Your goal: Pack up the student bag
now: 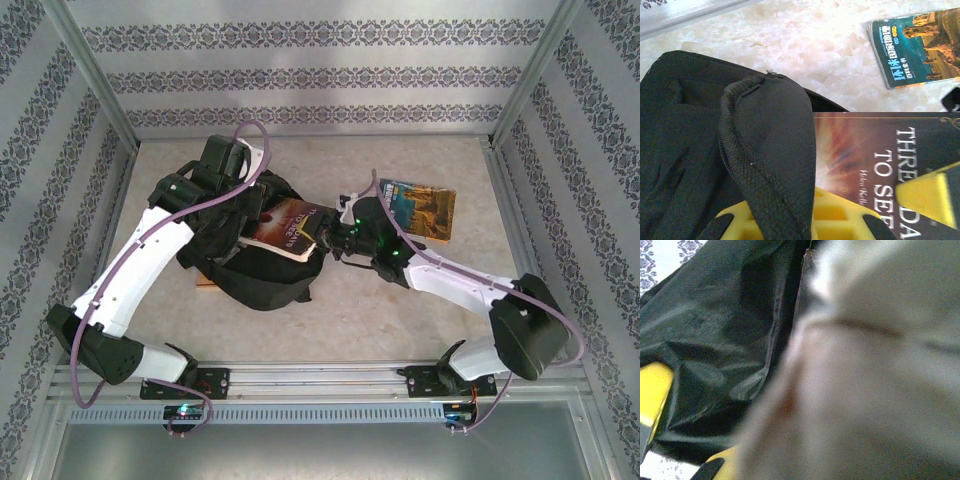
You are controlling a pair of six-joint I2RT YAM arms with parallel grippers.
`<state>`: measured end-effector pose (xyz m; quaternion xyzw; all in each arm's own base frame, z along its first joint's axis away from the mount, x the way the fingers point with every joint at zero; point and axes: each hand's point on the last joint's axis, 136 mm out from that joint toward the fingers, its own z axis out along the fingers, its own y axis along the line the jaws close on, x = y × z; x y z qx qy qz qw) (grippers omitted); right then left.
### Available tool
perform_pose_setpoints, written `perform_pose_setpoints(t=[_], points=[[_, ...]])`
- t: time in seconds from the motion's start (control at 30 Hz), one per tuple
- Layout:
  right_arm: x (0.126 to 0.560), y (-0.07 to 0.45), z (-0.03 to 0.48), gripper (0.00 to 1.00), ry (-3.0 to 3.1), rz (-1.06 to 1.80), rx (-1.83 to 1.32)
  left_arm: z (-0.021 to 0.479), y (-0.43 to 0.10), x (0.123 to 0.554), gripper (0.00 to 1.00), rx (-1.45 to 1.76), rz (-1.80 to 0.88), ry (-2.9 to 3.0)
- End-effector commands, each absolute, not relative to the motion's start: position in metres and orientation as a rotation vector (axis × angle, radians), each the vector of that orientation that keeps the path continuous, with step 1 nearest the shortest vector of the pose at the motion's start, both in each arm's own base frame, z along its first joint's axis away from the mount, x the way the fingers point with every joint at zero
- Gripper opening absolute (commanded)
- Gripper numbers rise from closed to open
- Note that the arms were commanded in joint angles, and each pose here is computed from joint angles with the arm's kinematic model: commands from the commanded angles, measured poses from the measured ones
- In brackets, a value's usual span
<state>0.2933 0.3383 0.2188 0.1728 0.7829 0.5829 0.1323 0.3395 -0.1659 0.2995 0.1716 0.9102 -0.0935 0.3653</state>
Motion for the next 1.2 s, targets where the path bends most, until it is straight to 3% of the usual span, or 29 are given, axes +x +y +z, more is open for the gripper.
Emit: perform_pose_setpoints(t=[0.0,0.27,0.47,0.73,0.93,1.17], points=[[0.31,0.362,0.263,0.0,2.105,1.814,0.438,0.35,-0.174,0.345,0.0,0.436,-0.308,2.185],[0.341,0.419,0.251,0.0,2.062,1.865,0.391,0.359,-0.178,0.35,0.0,0.428,-0.32,2.167],[0.365,0.469,0.212,0.04,2.144,1.791,0.408,0.358,-0.177,0.354,0.0,0.418,-0.306,2.165],[0.384,0.515,0.179,0.51,2.254,1.656,0.259,0.355,-0.164,0.366,0.0,0.355,-0.23,2.173],[0.362,0.491,0.201,0.73,2.228,1.521,-0.06,0.324,-0.139,0.38,0.0,0.241,-0.199,2.228],[0.326,0.454,0.23,0.78,2.131,1.413,-0.33,0.304,-0.098,0.4,0.0,0.013,-0.241,2.23]])
